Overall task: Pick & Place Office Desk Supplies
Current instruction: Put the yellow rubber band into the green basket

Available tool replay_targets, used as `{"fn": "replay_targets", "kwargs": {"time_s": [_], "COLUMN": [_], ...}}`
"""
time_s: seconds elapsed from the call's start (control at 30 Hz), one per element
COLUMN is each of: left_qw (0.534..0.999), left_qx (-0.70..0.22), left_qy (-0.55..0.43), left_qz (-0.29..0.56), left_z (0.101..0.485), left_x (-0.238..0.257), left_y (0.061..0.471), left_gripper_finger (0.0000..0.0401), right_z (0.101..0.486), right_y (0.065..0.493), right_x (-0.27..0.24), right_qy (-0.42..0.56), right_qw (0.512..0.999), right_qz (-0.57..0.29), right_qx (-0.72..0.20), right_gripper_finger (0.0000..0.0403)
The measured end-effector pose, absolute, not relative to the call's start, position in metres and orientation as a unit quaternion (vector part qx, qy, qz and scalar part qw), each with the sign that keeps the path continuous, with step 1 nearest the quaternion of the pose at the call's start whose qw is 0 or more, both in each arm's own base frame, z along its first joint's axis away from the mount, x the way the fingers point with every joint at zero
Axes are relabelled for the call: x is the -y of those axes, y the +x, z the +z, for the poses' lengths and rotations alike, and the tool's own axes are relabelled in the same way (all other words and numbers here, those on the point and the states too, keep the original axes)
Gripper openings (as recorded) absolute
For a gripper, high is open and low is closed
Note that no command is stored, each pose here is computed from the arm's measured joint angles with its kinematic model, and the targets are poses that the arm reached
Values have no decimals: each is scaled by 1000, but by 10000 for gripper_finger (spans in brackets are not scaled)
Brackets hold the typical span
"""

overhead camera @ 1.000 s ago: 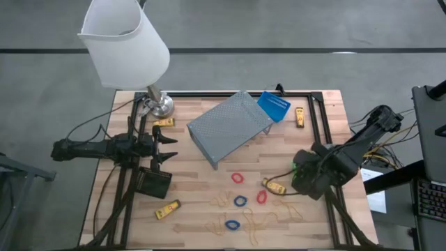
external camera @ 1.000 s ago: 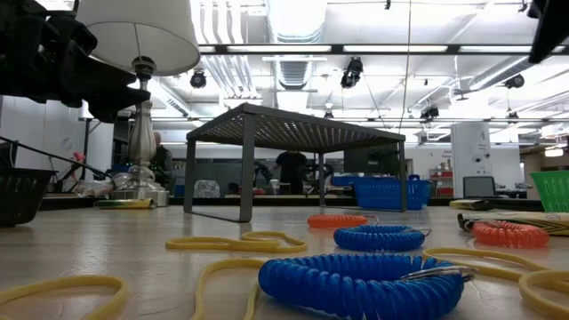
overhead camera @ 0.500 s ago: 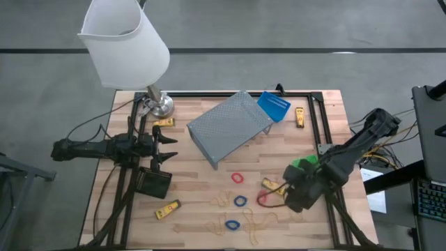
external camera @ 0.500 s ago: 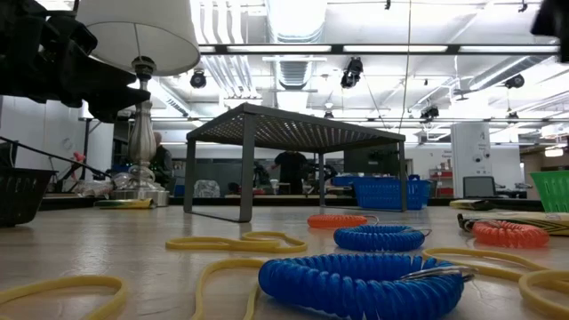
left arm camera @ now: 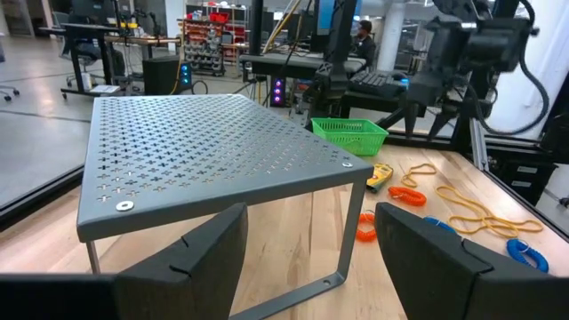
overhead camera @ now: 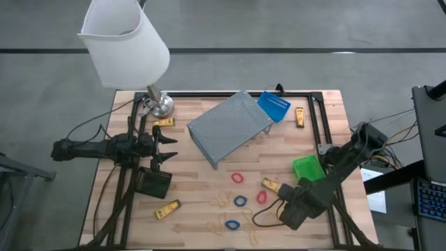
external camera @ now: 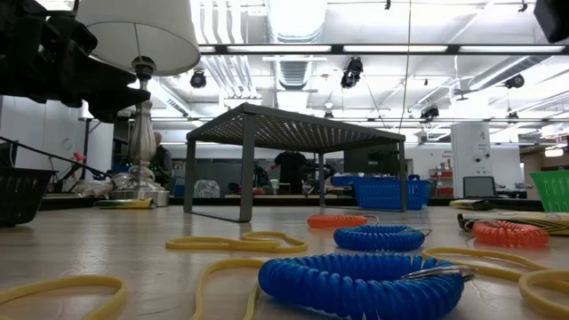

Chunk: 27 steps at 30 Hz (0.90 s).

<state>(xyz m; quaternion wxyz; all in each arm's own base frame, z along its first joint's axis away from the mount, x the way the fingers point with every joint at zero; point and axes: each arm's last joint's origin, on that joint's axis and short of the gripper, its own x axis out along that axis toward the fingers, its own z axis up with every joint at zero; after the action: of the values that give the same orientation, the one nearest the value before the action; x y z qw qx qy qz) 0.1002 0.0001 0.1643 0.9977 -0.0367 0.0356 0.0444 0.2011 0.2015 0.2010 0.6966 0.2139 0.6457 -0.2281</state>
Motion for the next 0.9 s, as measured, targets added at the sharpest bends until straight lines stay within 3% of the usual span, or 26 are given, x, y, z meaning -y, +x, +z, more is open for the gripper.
{"fn": "replay_targets", "kwargs": {"time_s": [0.9], "left_qw": [998], "left_qx": [-36], "left_qy": [-37], "left_qz": [44], "left_z": [164], "left_x": [0], "left_y": [100], "left_gripper_finger": [253], "right_z": [155], "right_y": [208], "right_x": [-214], "right_qy": [143], "right_qw": [713], "right_qz": [-228], "right_qx": [-647], "right_gripper_finger": [164]}}
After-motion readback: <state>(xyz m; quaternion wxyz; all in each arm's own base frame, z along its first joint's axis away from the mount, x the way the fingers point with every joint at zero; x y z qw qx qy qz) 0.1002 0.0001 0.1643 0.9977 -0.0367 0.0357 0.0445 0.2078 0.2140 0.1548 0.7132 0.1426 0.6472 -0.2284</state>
